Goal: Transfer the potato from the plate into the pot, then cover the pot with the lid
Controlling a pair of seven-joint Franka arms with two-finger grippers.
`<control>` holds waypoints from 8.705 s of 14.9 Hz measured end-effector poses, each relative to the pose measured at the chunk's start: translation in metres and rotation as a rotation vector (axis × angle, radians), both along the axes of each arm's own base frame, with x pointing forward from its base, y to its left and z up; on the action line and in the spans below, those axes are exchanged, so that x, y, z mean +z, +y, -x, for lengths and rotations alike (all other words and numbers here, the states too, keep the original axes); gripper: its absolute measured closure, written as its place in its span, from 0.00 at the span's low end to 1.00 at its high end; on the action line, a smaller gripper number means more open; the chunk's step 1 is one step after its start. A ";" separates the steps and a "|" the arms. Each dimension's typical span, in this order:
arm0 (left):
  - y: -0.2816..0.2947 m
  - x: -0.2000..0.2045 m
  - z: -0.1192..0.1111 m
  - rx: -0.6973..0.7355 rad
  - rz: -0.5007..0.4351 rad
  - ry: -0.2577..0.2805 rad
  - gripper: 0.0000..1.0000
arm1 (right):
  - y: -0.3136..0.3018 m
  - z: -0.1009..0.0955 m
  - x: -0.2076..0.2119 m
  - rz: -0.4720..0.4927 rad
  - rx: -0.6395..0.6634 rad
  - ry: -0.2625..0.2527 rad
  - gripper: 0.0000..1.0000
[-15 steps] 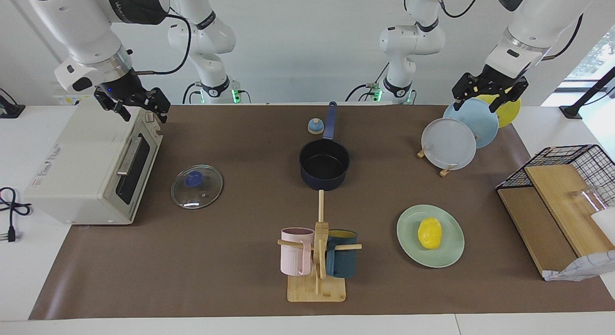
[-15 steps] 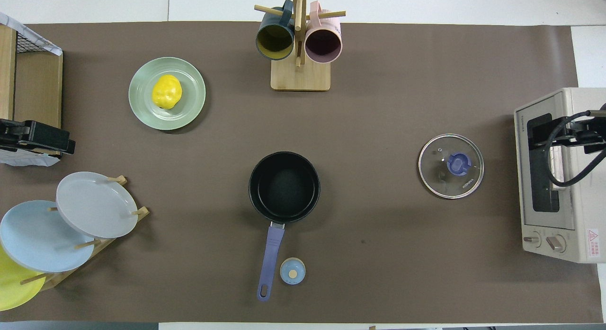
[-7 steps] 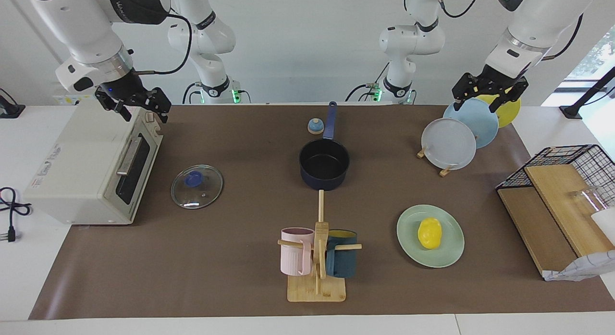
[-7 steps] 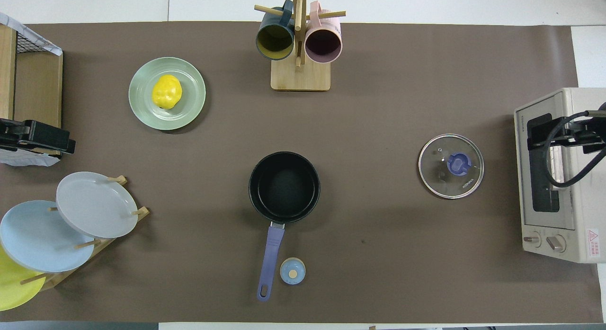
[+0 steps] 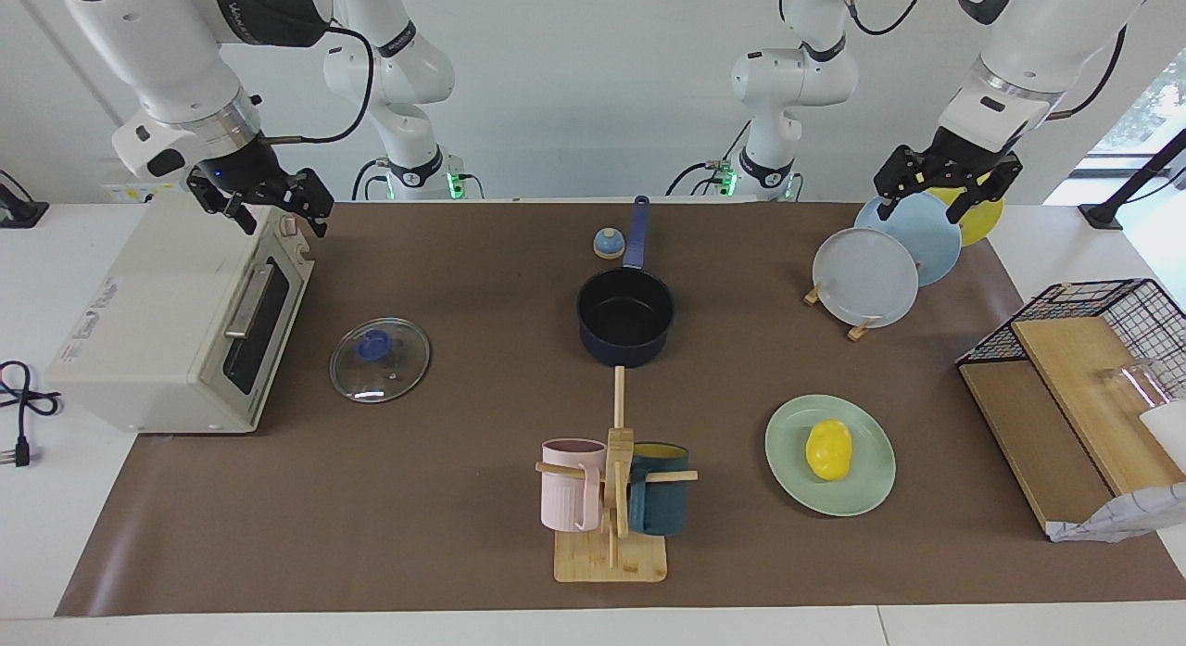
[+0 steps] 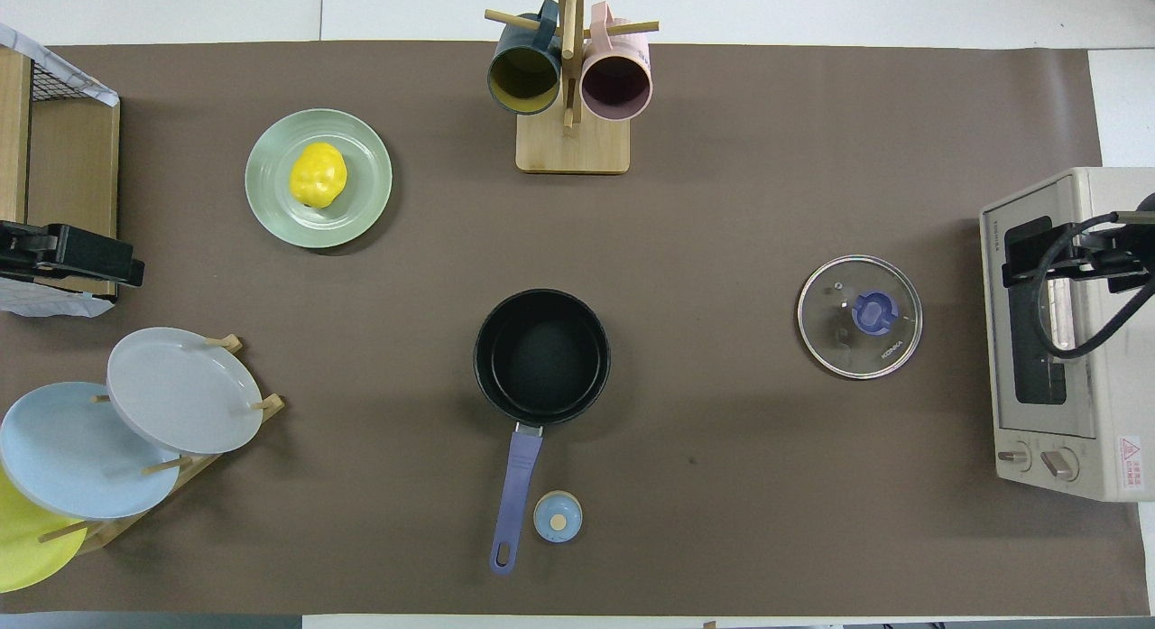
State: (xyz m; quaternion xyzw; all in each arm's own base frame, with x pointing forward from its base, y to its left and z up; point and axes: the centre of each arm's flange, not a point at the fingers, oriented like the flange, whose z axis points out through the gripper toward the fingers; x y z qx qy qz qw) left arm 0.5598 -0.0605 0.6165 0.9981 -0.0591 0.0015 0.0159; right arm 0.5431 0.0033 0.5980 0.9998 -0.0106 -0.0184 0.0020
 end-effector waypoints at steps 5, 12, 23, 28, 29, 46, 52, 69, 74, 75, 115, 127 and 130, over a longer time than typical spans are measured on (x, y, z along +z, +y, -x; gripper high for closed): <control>-0.012 -0.082 -0.053 -0.001 -0.002 0.033 0.00 | 0.016 -0.002 -0.081 -0.001 0.099 -0.056 0.00; -0.035 -0.181 -0.112 -0.017 0.006 -0.022 0.00 | 0.020 -0.027 -0.207 -0.008 0.191 -0.075 0.00; -0.056 -0.264 -0.142 -0.037 0.010 -0.103 0.00 | 0.021 0.001 -0.261 -0.010 0.397 -0.055 0.00; -0.057 -0.272 -0.146 -0.035 0.013 -0.127 0.00 | 0.007 0.008 -0.272 -0.007 0.387 -0.067 0.00; -0.059 -0.274 -0.146 -0.038 0.013 -0.128 0.00 | 0.004 0.009 -0.273 -0.008 0.381 -0.063 0.00; -0.065 -0.291 -0.140 -0.041 -0.012 -0.121 0.37 | 0.011 0.004 -0.254 -0.017 0.355 -0.002 0.34; -0.070 -0.159 -0.109 0.039 0.017 -0.092 0.37 | 0.046 -0.023 -0.113 -0.017 0.340 0.041 0.34; -0.316 -0.229 0.136 0.075 0.088 -0.049 0.37 | 0.080 -0.027 -0.093 -0.027 0.323 0.013 0.34; -0.326 -0.257 0.153 0.064 0.081 -0.041 0.37 | 0.080 -0.028 -0.093 -0.027 0.320 0.012 0.34; -0.329 -0.264 0.154 0.060 0.079 -0.039 0.37 | 0.080 -0.028 -0.093 -0.027 0.320 0.012 0.34; -0.027 0.012 0.044 -0.097 -0.041 0.043 0.00 | 0.425 0.034 -0.151 -0.016 0.062 -0.026 0.34; -0.026 0.025 0.048 -0.029 -0.027 0.069 0.00 | 0.432 0.040 -0.183 0.023 0.068 0.002 0.34; -0.025 0.015 0.042 -0.017 -0.027 0.087 0.00 | 0.436 0.041 -0.184 0.010 0.051 -0.014 0.34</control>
